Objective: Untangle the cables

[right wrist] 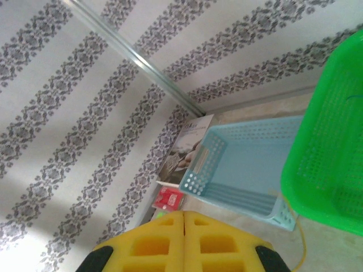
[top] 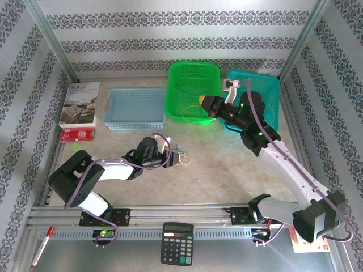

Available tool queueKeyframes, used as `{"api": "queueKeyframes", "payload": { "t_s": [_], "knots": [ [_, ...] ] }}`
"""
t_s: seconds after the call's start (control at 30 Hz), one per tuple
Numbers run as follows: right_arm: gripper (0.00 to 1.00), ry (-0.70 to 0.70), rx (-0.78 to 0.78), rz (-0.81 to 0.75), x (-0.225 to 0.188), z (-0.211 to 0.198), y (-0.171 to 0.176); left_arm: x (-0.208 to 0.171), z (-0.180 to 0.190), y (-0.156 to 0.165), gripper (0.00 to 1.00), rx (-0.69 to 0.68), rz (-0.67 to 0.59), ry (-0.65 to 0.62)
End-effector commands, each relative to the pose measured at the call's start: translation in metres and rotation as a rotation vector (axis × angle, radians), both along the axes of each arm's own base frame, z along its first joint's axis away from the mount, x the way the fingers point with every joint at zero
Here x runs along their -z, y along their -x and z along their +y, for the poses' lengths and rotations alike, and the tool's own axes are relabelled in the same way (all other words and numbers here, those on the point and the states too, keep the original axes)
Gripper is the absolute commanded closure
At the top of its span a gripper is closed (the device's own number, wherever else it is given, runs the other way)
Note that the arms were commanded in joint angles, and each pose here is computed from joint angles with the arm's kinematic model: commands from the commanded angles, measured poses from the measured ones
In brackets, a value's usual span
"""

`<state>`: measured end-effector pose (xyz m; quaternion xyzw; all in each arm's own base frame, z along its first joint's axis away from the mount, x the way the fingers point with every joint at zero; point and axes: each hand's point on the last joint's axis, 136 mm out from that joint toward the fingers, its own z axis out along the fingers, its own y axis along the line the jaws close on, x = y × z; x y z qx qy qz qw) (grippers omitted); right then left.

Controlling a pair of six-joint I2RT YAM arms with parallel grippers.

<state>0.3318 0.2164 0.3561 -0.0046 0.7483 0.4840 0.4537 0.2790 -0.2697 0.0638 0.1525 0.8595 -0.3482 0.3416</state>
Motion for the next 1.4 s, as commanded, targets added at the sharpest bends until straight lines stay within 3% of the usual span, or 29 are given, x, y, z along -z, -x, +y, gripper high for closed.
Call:
{"api": "queueKeyframes", "payload": {
  "t_s": [0.0,0.5,0.77,1.03,1.3,1.37],
  "knots": [
    [1.0,-0.011,0.051,-0.031,-0.01,-0.02,-0.006,-0.023,-0.009,0.003,0.41,0.024,-0.036,0.068],
    [1.0,0.03,0.513,-0.025,-0.002,-0.163,-0.058,-0.086,-0.013,0.004,0.0,0.029,-0.085,0.153],
    [1.0,0.109,0.707,0.021,0.026,-0.219,-0.097,-0.113,-0.01,0.003,0.0,0.008,-0.105,0.188],
    [1.0,0.148,0.836,0.137,0.08,-0.261,-0.146,-0.13,-0.001,0.006,0.0,-0.029,-0.118,0.188],
    [0.99,0.186,0.874,0.197,0.118,-0.287,-0.193,-0.143,0.006,0.008,0.0,-0.054,-0.141,0.196],
    [0.77,0.188,0.825,0.207,0.123,-0.284,-0.204,-0.143,0.008,0.009,0.0,-0.059,-0.144,0.194]
  ]
}}
